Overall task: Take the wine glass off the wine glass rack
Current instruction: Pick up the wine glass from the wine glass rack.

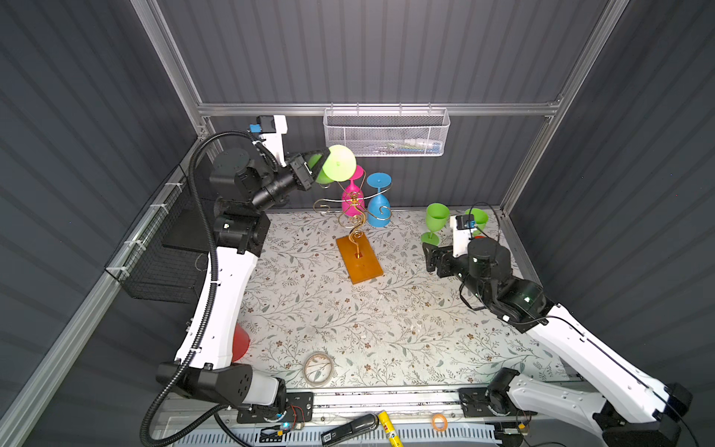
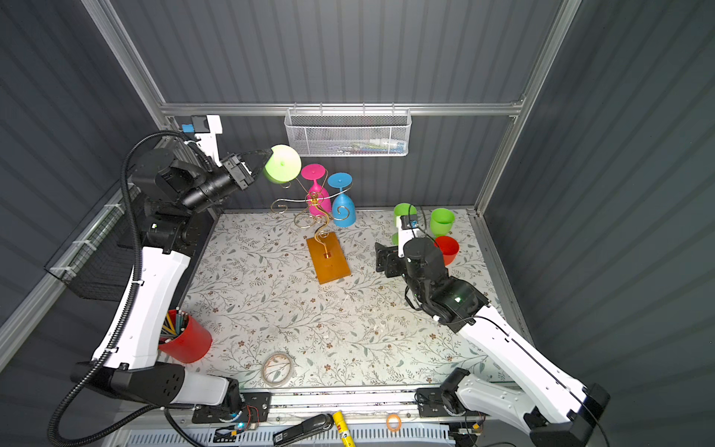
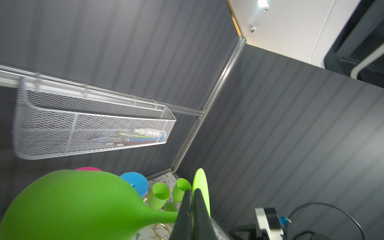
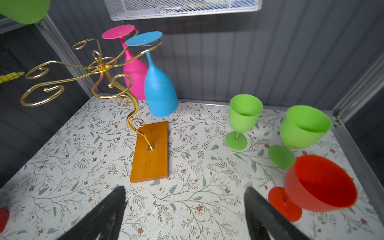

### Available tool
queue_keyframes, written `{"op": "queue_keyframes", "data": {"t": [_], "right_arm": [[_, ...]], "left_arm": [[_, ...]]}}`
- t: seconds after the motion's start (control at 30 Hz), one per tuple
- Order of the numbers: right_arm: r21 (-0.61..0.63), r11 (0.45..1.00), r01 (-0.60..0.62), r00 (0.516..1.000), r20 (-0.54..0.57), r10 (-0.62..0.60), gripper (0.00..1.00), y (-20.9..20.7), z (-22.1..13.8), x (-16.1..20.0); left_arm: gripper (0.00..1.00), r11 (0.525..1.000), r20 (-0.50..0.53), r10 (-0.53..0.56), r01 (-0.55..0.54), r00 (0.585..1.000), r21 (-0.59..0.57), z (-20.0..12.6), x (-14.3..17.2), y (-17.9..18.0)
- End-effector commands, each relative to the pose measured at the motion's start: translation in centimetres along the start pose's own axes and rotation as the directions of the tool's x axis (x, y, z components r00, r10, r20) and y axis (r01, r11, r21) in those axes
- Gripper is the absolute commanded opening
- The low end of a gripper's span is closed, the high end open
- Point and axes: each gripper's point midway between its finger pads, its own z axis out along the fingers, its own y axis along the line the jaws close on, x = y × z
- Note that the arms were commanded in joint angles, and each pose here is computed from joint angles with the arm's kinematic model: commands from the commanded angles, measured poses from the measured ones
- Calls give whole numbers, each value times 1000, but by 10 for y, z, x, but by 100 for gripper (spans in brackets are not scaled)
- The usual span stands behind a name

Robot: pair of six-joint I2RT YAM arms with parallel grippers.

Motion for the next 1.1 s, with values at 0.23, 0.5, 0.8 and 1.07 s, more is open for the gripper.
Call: {"op": "queue_keyframes", "data": {"t": [0.23, 0.5, 0.8, 1.07], "right_arm": [[84, 949, -304, 952, -16, 306, 90, -70, -35, 7], [150, 898, -413, 906, -32, 422, 91, -102, -42, 22], [184, 831, -525, 843, -28, 538, 91, -130, -49, 30], [171, 809, -562, 814, -60, 578, 91, -131, -46, 38]], "left_arm": [[0, 939, -48, 139, -116, 989, 325, 11, 41, -111], [0, 874, -185, 257, -147, 948, 463, 45, 134, -176], [0, 820, -295, 487, -312, 822, 480, 58, 252, -211], [0, 761, -355, 635, -477, 686, 439, 45, 332, -206]]}}
